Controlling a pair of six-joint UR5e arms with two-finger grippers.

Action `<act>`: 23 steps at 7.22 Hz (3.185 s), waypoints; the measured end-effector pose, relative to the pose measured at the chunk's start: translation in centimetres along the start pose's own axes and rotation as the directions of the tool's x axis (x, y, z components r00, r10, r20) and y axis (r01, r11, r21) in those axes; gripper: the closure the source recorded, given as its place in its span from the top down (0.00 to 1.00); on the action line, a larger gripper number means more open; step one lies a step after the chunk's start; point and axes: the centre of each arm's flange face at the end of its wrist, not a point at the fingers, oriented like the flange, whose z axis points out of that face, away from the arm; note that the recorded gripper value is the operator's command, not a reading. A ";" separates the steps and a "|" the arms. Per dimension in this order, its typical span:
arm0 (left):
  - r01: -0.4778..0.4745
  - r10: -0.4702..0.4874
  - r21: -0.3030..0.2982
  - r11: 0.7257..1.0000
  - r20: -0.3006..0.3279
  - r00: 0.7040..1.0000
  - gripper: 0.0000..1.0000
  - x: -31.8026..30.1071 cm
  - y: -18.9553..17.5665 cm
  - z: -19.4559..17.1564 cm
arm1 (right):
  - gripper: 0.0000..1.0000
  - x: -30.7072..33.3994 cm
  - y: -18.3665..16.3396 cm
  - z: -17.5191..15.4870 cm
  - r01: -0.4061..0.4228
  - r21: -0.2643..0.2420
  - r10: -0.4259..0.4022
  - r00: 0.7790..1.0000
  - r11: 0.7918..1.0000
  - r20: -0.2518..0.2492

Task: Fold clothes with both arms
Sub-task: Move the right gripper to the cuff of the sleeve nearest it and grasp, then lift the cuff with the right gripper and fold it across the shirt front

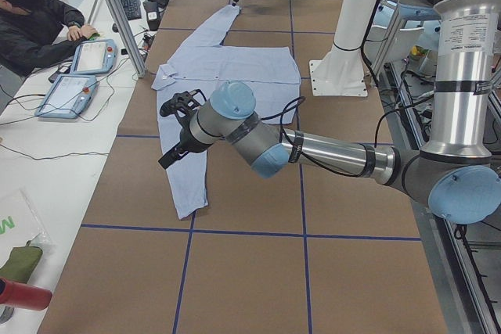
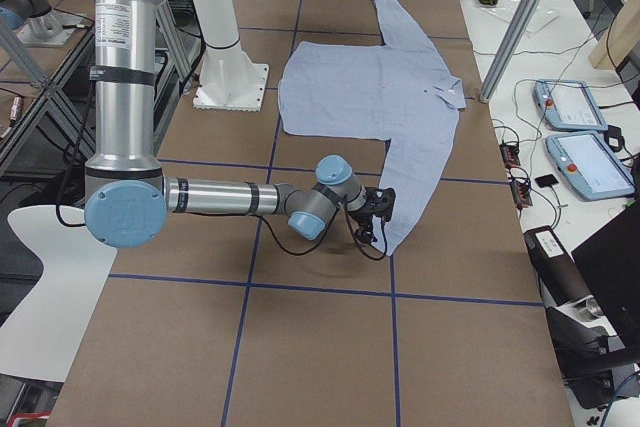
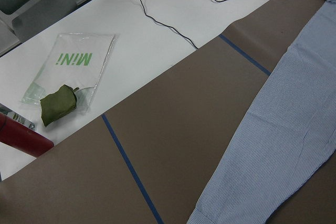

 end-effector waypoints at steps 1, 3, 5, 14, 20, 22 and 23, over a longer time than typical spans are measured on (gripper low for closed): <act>0.000 0.000 0.000 1.000 -0.002 1.000 1.00 0.0 0.0 0.0 | 0.76 0.1 0.7 0.2 0.001 0.001 -0.001 1.000 1.000 0.005; 0.002 -0.002 -0.002 1.000 -0.013 1.000 1.00 0.1 0.1 0.1 | 0.71 0.3 1.5 0.5 0.008 0.006 -0.008 1.000 1.000 -0.001; 0.002 -0.002 -0.003 1.000 -0.016 1.000 1.00 0.1 0.2 0.1 | 0.65 0.7 1.7 0.9 0.008 0.017 -0.008 1.000 1.000 -0.016; 0.005 -0.005 -0.001 1.000 -0.083 0.997 1.00 0.6 0.3 0.2 | 0.00 0.1 2.0 0.9 0.020 0.022 -0.020 1.000 1.000 -0.015; 0.007 -0.007 -0.002 1.000 -0.083 0.997 1.00 0.6 0.4 0.2 | 0.00 -32.0 -7.7 -6.6 0.063 0.124 -0.090 0.969 0.990 0.228; 0.010 -0.010 -0.002 1.000 -0.083 0.997 1.00 0.6 0.3 0.2 | 0.00 -43.7 -5.9 -8.2 0.083 0.220 -0.150 0.940 0.972 0.308; 0.011 -0.011 -0.002 1.000 -0.083 0.997 1.00 0.6 0.3 0.2 | 0.00 -48.5 -4.2 -8.4 0.080 0.246 -0.161 0.930 0.966 0.330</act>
